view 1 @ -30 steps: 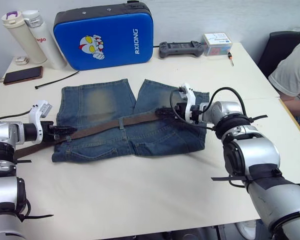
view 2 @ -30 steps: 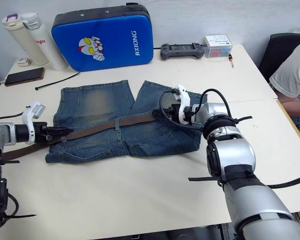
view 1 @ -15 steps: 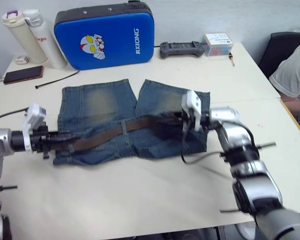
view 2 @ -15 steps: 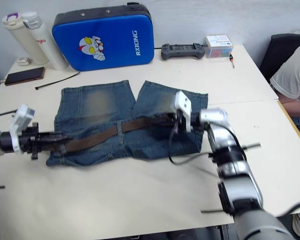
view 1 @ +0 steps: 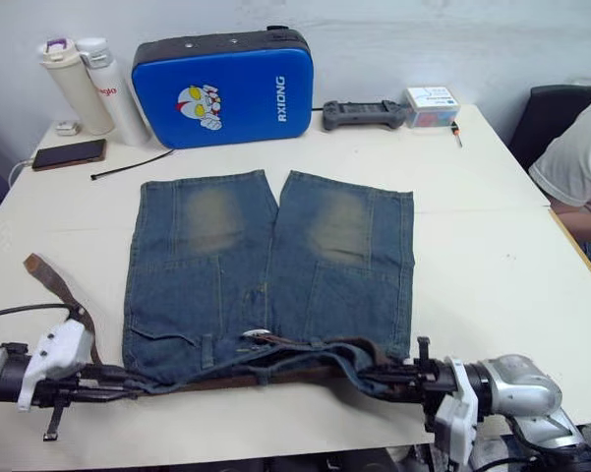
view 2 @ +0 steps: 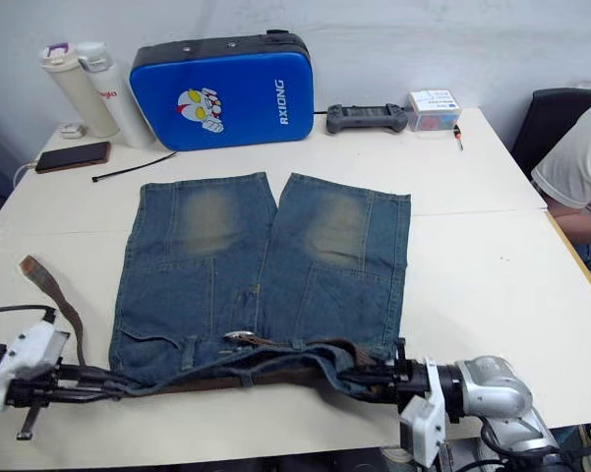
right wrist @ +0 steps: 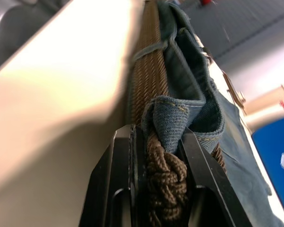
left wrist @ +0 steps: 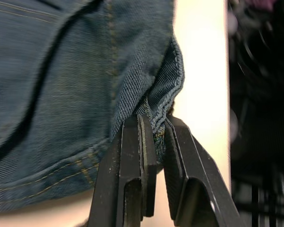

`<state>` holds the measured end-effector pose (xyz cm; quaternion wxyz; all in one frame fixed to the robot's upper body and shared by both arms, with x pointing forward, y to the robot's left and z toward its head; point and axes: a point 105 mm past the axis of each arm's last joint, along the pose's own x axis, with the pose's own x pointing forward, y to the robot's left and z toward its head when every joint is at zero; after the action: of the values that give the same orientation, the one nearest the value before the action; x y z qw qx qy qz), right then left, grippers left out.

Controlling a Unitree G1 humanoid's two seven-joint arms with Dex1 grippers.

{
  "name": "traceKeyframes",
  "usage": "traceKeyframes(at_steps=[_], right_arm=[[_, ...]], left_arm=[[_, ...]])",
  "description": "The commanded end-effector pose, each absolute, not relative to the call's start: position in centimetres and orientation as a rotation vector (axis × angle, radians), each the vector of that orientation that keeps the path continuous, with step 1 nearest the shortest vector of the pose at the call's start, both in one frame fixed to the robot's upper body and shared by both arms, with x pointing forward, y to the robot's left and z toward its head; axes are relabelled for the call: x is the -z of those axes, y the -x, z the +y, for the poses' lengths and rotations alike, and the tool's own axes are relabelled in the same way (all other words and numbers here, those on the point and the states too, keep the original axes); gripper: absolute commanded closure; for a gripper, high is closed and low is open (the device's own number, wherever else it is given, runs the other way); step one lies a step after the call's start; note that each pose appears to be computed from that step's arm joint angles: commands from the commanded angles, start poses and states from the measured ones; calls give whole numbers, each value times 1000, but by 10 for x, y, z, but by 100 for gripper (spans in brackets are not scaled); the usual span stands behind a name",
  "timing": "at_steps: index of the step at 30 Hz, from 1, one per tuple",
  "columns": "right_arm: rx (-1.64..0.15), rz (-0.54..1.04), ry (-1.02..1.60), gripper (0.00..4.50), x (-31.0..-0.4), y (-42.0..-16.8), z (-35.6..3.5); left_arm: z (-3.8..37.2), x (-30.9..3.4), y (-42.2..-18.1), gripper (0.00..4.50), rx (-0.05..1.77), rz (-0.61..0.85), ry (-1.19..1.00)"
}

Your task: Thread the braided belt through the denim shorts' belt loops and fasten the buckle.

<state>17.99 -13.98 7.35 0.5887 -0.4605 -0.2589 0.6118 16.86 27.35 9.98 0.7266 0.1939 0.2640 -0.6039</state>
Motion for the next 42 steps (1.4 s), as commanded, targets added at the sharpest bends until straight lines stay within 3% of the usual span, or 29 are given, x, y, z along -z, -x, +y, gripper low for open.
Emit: traceKeyframes(at_steps=[1,3,4,6,9,11,14,20,26,28,33,37,42], right_arm=[[-1437,-598,1129,412,-61,-176,-153],[-1431,-604,1128,412,-59,-177,-156],[-1428,-608,1127,310,-59,-177,-158],[-1440,-587,1108,231,-56,-176,-163],[-1454,-570,1085,82,-55,-172,-171],[-1443,-579,992,0,-76,-165,-171],[-1475,-600,889,0,-108,-150,-162],[-1407,-557,826,0,-149,-164,-155],[-1246,-489,745,0,-166,-209,-144],[-1137,-323,639,0,-166,-251,-139],[-1074,-19,397,0,-156,-304,-121],[-1052,157,343,0,-154,-329,-112],[-987,397,370,0,-134,-347,-113]], left_arm=[[289,-81,-158,445,1339,711,-493],[293,-74,-152,445,1350,752,-475],[293,-73,-151,445,1348,757,-464],[295,-71,-149,342,1336,751,-450],[301,-75,-148,222,1309,801,-389],[298,-88,-149,137,1312,795,-313],[298,-104,-144,4,1318,811,-244],[274,-167,-145,1,1339,690,5],[267,-204,-147,1,1365,590,100],[273,-201,-174,1,1251,482,-51],[262,-171,-236,1,974,451,-196],[261,-158,-290,1,744,449,-218],[261,-128,-319,1,642,571,-398]])
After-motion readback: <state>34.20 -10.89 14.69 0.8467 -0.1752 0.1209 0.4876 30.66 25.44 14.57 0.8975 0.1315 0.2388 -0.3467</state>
